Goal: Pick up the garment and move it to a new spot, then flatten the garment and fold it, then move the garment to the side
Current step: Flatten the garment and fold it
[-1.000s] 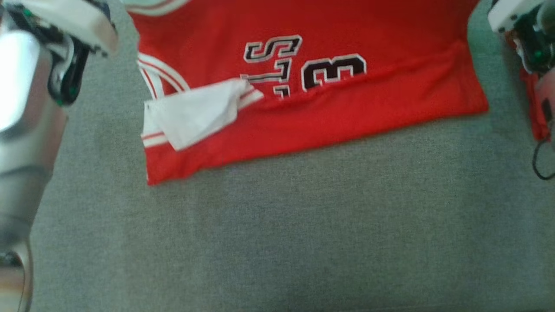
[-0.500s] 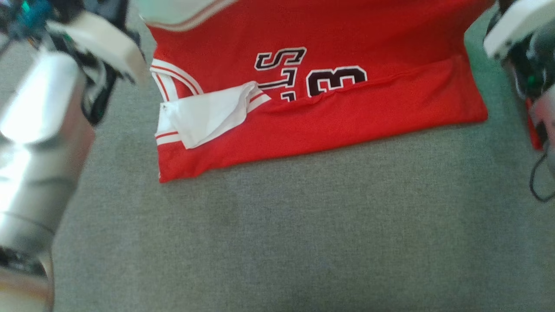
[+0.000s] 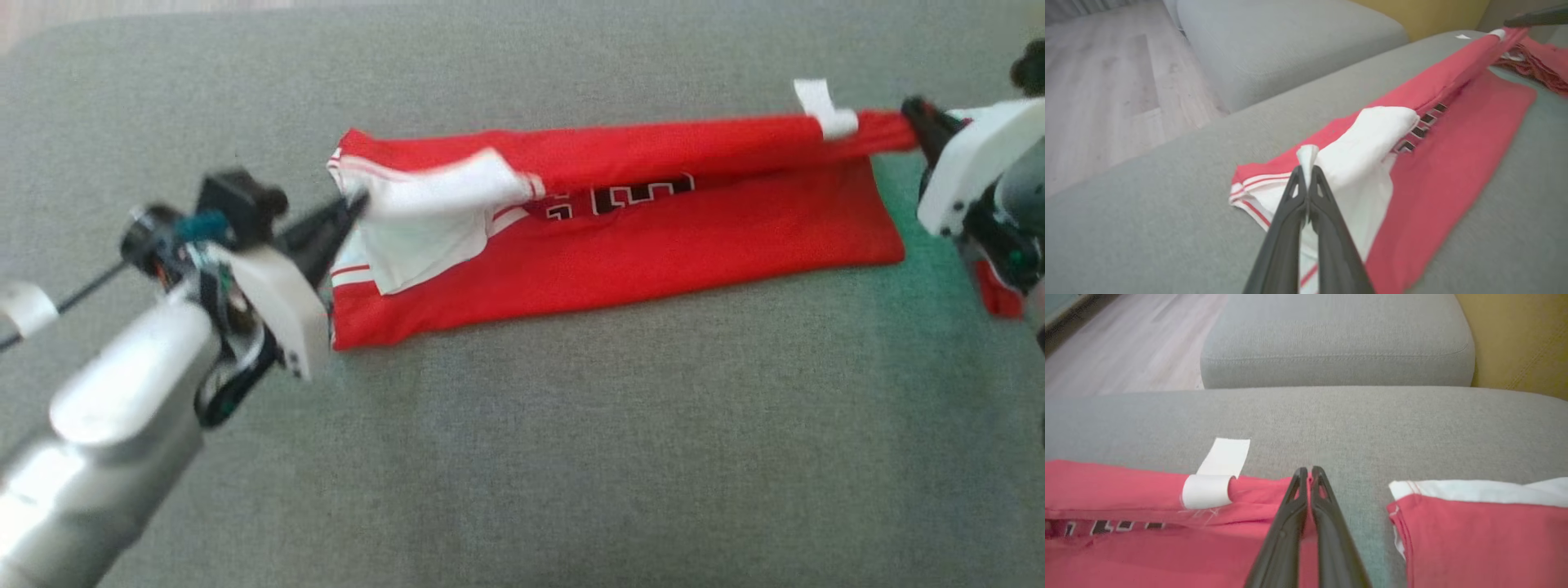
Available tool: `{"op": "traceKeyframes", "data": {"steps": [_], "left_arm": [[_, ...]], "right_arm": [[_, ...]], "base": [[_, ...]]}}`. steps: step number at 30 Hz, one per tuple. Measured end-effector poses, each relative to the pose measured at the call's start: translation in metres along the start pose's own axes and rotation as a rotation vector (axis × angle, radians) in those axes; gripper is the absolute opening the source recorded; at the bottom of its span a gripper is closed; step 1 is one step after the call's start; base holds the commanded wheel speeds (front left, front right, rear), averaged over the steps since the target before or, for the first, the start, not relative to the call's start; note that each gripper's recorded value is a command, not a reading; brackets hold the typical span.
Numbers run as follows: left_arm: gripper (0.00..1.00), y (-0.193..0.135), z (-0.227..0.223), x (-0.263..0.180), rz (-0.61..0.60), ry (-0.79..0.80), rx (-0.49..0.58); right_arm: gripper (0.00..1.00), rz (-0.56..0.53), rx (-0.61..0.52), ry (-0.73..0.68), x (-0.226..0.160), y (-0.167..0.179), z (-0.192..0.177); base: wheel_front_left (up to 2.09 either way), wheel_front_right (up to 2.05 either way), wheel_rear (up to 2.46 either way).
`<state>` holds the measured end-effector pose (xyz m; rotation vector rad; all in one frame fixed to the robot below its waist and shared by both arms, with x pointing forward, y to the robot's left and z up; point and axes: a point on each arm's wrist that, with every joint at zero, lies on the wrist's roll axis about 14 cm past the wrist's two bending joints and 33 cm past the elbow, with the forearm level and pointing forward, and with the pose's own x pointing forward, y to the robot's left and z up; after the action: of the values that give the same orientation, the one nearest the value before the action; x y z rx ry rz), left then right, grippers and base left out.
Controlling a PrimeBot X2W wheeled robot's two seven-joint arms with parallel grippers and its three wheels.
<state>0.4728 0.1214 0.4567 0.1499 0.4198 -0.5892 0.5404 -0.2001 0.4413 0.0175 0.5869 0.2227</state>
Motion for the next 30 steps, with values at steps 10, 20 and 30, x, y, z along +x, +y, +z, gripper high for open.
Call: {"op": "traceKeyframes", "data": {"steps": [10,20,30], "left_arm": [[0.00,-0.024,-0.026,-0.025,-0.074,0.106,-0.019],[0.00,-0.035,-0.055,-0.026,-0.106,0.218,0.020],[1.00,-0.027,-0.030,-0.019,-0.039,0.064,-0.050]], "right_arm": [[0.00,0.015,-0.124,0.181,-0.016,-0.002,-0.039],[0.00,0.031,-0.171,0.318,-0.028,-0.004,-0.068],[1.00,-0.041,-0.152,0.209,-0.035,-0.028,-0.052]], "base": [[0.00,0.00,0.00],[0.00,0.00,0.00],[0.00,0.00,0.00]]}}
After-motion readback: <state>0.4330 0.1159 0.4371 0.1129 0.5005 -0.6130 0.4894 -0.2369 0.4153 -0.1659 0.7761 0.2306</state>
